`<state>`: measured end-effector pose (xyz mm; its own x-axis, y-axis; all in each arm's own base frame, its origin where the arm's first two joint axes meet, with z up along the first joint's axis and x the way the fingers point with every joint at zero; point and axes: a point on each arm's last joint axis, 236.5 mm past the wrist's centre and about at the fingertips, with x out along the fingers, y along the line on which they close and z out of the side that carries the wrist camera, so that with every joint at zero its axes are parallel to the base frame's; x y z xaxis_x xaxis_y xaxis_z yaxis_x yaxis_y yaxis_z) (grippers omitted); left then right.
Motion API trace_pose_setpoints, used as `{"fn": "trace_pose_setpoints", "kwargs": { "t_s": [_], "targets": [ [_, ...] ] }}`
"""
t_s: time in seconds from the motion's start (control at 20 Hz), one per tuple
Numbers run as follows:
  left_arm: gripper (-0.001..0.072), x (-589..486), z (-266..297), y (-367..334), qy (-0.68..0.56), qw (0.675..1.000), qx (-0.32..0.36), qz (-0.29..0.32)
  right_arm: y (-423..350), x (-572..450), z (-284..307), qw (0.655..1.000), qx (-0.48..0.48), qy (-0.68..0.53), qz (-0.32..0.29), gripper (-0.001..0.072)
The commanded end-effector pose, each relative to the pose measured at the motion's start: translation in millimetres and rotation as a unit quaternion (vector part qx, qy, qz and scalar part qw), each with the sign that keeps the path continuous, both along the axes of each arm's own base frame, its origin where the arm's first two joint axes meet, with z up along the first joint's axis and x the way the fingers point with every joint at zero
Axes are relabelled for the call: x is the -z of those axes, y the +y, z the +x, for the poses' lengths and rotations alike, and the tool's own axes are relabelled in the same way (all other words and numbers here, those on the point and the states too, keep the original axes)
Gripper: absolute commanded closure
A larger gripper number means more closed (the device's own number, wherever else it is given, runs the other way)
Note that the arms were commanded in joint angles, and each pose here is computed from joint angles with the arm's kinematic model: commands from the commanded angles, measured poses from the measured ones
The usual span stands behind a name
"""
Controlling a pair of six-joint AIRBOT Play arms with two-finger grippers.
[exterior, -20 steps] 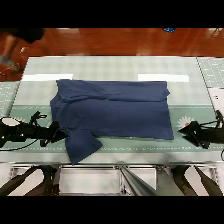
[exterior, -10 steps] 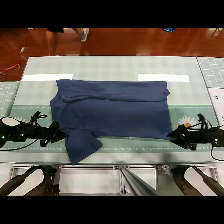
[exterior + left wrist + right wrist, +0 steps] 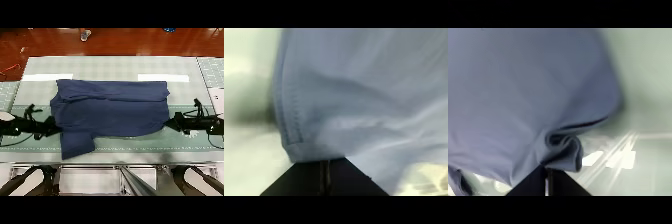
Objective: Fold the shirts.
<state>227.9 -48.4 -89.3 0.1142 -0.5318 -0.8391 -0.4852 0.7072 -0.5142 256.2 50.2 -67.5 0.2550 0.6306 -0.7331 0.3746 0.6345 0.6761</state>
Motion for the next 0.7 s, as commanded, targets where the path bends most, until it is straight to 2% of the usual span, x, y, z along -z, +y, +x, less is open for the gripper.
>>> {"fn": "trace_pose_setpoints", "kwargs": {
  "t_s": [0.0,0.1,0.2,0.5,0.65],
  "targets": [
    [0.0691,-54,44,5,-0.074,0.997,0.011,-0.002,-8,-36,27,0.998,-0.022,-0.055,-0.017,0.0684],
    [0.0691,-83,84,11,-0.141,0.99,-0.005,0.0,-23,-46,53,0.996,0.022,-0.074,-0.037,0.0685],
    [0.0691,-100,114,10,-0.17,0.985,-0.023,-0.017,-19,-53,70,0.995,0.012,-0.089,-0.035,0.0685],
    [0.0691,-90,187,-11,-0.177,0.984,0.02,-0.026,-13,-52,136,0.993,-0.005,-0.107,-0.04,0.0684],
    [0.0691,-86,230,-10,-0.176,0.984,0.013,-0.031,-21,-51,162,0.993,0.002,-0.108,-0.039,0.0684]
  ]
}}
